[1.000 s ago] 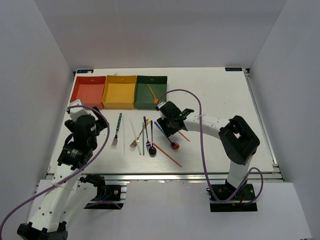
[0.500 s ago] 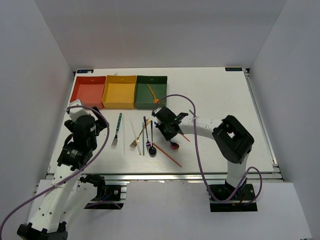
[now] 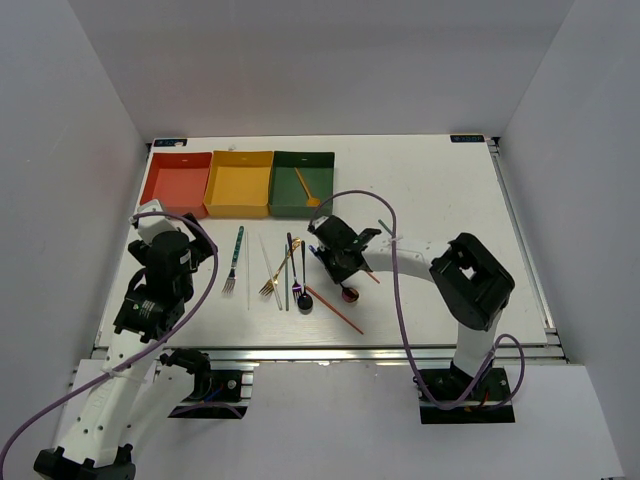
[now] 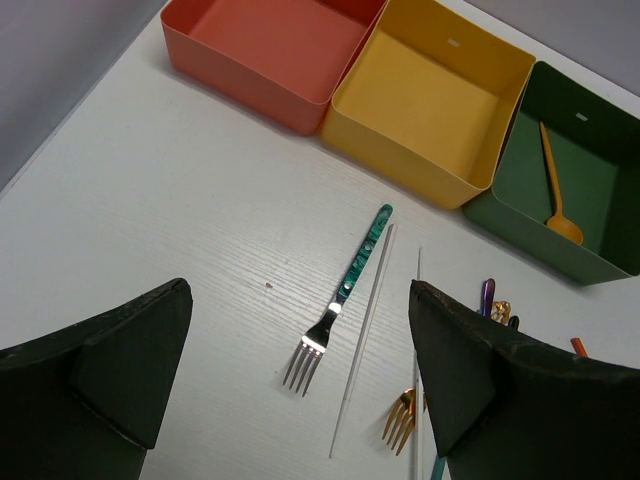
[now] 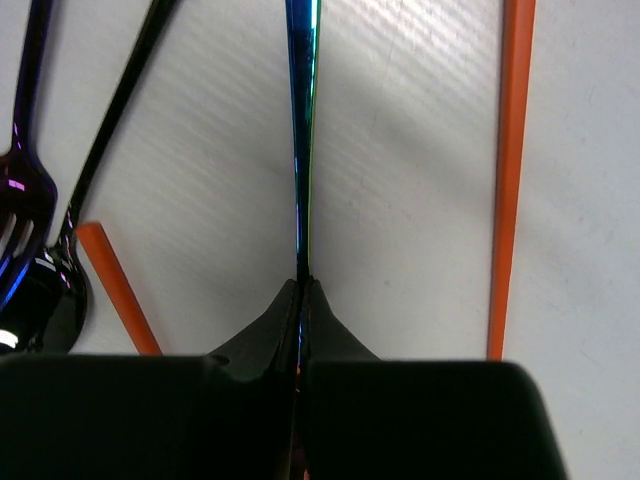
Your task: Sort the eating utensils into containers
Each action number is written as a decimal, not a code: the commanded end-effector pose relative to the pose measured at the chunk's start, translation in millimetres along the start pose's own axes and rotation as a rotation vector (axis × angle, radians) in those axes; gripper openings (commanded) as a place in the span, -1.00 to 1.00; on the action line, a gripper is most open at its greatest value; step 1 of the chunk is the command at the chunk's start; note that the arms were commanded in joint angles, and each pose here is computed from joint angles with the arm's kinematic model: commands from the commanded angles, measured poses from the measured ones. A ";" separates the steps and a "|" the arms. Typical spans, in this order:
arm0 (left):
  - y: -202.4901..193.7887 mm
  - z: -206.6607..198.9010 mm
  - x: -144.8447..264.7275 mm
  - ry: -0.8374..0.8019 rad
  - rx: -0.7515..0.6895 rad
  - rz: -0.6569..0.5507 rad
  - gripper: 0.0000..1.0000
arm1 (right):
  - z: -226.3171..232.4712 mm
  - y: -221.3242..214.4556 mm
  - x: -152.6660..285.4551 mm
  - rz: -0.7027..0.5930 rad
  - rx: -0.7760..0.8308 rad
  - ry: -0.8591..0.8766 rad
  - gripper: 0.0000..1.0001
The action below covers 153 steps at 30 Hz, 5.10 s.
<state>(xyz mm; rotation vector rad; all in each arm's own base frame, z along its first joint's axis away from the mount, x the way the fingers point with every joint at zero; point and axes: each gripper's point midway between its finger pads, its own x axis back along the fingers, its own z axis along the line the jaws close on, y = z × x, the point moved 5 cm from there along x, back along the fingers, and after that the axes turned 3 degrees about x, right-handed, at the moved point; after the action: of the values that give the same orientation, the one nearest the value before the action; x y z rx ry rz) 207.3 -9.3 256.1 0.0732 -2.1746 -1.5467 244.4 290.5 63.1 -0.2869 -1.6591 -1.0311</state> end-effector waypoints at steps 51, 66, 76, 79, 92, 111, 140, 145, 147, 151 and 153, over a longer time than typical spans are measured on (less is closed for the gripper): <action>-0.3 -4.0 -0.5 -0.026 -0.005 0.003 0.96 | -62.2 167.1 109.6 -0.536 -0.318 -0.254 0.79; 1.9 -1.2 2.0 -0.018 0.003 -0.010 0.96 | 32.1 85.7 44.3 -0.326 -0.404 -0.263 0.10; 3.4 -0.6 4.5 -0.027 0.011 -0.019 0.96 | 54.3 76.9 9.4 -0.233 -0.403 -0.221 -0.06; 3.9 -0.5 5.0 -0.028 0.012 -0.021 0.96 | 57.1 67.7 -1.2 -0.197 -0.404 -0.227 -0.08; 5.4 0.0 7.2 -0.035 0.022 -0.030 0.96 | 70.5 55.1 -17.6 -0.168 -0.419 -0.235 -0.32; 6.8 0.6 9.4 -0.041 0.027 -0.037 0.96 | 74.7 33.4 -34.4 -0.126 -0.490 -0.242 -0.86; 4.0 0.1 5.9 -0.029 0.016 -0.023 0.96 | 13.6 134.5 76.9 -0.488 -0.408 -0.189 -1.00; 2.6 0.0 4.6 -0.025 0.013 -0.018 0.96 | -8.4 220.6 62.4 -0.660 0.015 0.108 -1.00; 2.6 0.1 4.3 -0.022 0.011 -0.017 0.96 | -32.0 258.7 77.9 -0.738 0.072 0.156 -1.00; 2.0 -1.0 4.0 -0.025 0.009 -0.014 0.96 | -73.4 289.2 61.2 -0.727 0.141 0.135 -1.00; 2.0 -1.6 3.4 -0.027 0.008 -0.014 0.96 | -85.9 295.7 57.5 -0.750 0.196 0.079 -1.00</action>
<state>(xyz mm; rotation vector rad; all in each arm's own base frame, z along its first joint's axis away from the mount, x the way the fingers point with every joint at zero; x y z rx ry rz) 204.6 -10.5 260.9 0.0727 -2.2110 -1.5498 470.0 377.0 221.4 0.3023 -1.7382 -1.5147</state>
